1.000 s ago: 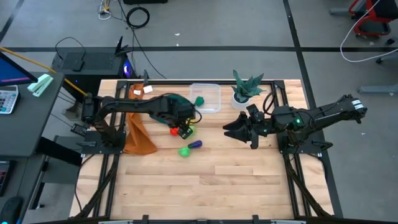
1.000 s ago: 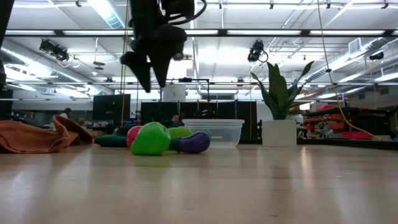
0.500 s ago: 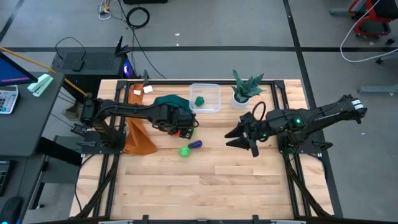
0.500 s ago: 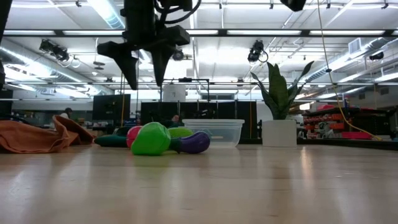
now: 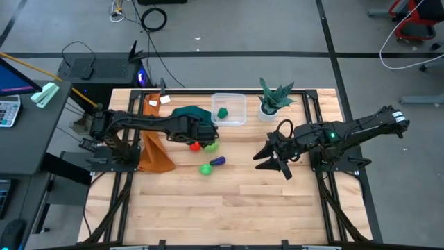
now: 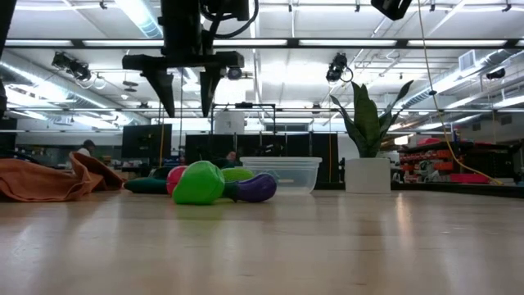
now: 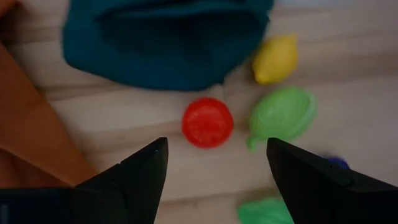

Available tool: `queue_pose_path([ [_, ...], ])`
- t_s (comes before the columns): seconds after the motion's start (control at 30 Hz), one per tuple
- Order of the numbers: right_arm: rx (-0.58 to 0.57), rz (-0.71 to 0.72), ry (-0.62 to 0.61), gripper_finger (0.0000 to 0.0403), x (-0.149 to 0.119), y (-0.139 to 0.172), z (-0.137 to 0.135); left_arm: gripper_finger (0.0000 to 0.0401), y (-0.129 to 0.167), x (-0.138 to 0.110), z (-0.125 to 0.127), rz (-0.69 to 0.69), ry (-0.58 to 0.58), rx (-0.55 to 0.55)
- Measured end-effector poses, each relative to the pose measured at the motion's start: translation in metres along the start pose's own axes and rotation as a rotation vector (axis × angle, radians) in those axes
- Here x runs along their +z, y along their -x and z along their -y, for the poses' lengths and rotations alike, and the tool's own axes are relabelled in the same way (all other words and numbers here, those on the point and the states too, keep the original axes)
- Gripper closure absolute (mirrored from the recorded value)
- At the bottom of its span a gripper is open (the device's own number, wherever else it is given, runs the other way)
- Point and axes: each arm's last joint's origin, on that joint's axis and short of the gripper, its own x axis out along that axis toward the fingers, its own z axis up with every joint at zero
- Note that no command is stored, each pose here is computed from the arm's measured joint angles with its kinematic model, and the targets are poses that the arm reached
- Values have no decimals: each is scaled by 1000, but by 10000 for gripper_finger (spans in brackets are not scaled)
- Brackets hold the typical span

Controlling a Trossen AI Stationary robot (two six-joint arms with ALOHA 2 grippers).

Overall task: Pick and placing Produce into tupperware
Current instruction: Put the red tomato into the transparent bin

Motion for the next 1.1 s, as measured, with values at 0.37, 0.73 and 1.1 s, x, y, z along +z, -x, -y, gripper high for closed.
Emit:
queue_pose_path([
  [0.37, 12, -7, 20, 236, 0, 0, 0, 114, -3, 8, -1, 41, 24, 11],
  [0.73, 12, -7, 26, 236, 0, 0, 0, 20, -69, -18, -27, -135, 71, 85],
  [1.1, 12, -6, 33, 236, 0, 0, 0, 2, -83, -16, -15, -138, 123, -101],
])
